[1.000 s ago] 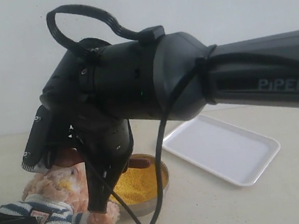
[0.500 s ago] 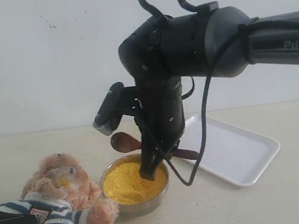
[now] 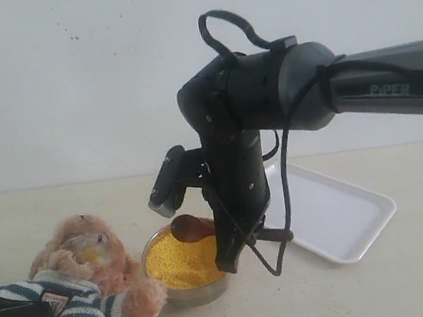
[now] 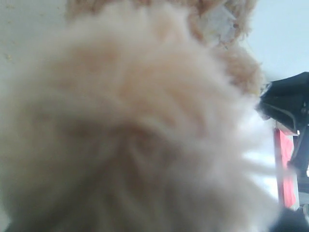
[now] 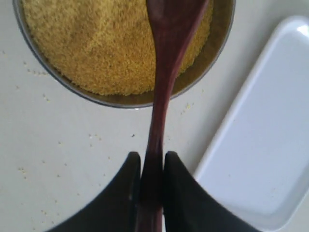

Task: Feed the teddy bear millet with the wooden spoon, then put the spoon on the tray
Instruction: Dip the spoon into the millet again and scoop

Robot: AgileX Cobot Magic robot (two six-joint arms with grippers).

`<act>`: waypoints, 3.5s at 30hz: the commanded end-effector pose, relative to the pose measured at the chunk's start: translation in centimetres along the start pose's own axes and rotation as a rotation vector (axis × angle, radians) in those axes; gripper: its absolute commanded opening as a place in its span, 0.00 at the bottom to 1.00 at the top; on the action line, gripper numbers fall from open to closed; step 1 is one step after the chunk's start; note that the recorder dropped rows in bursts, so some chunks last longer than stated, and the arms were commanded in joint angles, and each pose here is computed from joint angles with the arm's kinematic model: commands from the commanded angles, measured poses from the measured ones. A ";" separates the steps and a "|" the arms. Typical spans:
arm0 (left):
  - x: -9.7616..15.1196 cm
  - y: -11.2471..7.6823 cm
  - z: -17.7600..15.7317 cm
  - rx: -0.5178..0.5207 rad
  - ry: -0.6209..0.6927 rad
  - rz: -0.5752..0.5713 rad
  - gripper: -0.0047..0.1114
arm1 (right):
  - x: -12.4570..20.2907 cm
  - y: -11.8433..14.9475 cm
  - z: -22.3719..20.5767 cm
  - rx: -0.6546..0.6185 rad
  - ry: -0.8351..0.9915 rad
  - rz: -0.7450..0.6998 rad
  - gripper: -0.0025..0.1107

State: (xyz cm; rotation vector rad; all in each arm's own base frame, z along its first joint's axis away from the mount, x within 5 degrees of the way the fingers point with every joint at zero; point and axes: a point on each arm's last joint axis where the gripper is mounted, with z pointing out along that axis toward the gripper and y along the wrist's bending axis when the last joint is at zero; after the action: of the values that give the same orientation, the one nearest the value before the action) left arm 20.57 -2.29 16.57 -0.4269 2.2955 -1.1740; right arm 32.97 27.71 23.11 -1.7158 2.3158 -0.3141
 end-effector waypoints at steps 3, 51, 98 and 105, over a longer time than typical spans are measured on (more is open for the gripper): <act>0.0 -0.2 0.0 0.025 -0.005 -0.005 0.08 | -0.1 0.6 0.8 -0.054 0.013 0.005 0.02; 0.0 -0.2 0.0 0.025 -0.003 -0.003 0.08 | 0.9 -0.3 3.8 -0.274 -0.008 0.175 0.02; 0.0 -0.2 0.0 0.024 -0.001 0.036 0.08 | 1.9 -0.7 0.7 -0.260 0.011 0.202 0.02; 0.1 -0.2 0.0 0.024 0.004 0.039 0.08 | 3.1 -2.3 1.0 -0.337 -0.035 0.272 0.02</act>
State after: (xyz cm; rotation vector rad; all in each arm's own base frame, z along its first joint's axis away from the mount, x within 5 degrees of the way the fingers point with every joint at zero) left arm 20.57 -2.29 16.57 -0.3816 2.2936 -1.1555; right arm 33.90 25.11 22.00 -1.5396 2.6371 0.0833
